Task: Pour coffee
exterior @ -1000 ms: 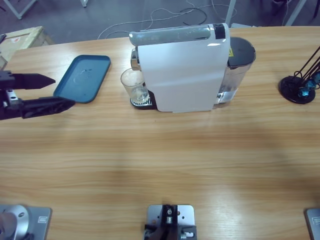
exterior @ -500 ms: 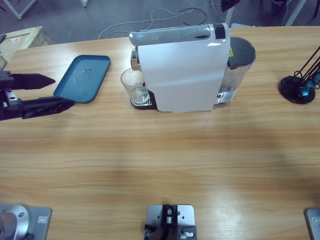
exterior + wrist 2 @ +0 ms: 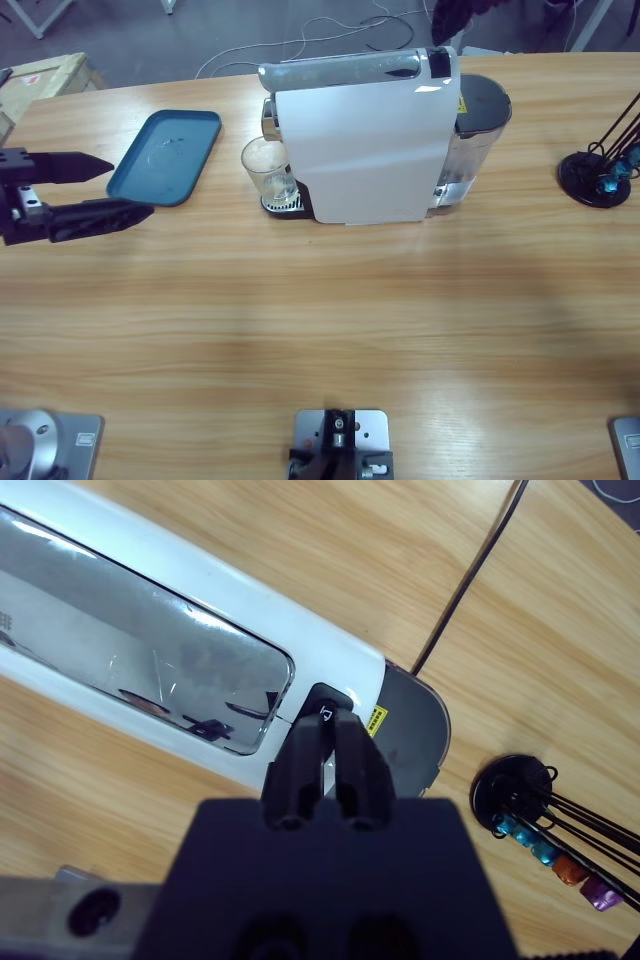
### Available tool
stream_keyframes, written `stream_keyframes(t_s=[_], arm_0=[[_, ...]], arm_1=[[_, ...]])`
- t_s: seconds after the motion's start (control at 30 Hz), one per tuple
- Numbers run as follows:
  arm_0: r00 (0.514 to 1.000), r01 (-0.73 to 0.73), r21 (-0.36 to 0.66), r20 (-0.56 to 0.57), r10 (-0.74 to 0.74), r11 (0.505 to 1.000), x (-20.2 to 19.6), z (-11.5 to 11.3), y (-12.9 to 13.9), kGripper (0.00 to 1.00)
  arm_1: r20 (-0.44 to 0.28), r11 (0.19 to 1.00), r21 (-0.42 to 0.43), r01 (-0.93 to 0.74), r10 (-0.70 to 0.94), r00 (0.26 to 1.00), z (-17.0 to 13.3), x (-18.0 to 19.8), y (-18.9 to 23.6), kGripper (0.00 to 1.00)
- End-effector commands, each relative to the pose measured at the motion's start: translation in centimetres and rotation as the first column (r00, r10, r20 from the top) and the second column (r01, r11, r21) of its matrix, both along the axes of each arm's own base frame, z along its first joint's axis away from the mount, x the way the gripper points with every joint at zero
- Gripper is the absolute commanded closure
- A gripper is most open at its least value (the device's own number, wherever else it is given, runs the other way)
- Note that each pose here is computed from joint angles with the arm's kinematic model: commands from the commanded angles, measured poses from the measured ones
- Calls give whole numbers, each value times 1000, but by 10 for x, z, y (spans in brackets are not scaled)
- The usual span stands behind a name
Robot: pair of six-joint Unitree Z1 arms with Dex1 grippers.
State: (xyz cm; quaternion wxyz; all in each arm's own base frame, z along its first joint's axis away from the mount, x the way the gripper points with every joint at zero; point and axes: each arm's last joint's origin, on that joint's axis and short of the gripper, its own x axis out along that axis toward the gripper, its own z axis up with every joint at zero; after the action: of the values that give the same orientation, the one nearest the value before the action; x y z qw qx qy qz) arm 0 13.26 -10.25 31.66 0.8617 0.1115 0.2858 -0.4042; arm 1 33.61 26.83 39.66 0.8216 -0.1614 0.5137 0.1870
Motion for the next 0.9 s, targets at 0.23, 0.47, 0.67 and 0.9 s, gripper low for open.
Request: stream_keyframes(t_s=[0.23,0.47,0.67,0.9], arm_0=[[1000,-4,14,-23,4,1000,-2,-11,0,9],[1000,-4,12,-18,4,1000,-3,-13,0,9],[1000,-4,11,-18,4,1000,-3,-13,1,9],[1000,-6,7,-9,6,1000,-5,-12,2,9]], arm_1=[[-79,998,-57,-6,2,997,-35,16,8,1000],[-108,997,-75,-10,1,994,-44,16,8,1000],[-115,997,-80,-16,7,993,-45,13,9,1000],[141,999,6,-33,32,989,48,-49,-1,1]])
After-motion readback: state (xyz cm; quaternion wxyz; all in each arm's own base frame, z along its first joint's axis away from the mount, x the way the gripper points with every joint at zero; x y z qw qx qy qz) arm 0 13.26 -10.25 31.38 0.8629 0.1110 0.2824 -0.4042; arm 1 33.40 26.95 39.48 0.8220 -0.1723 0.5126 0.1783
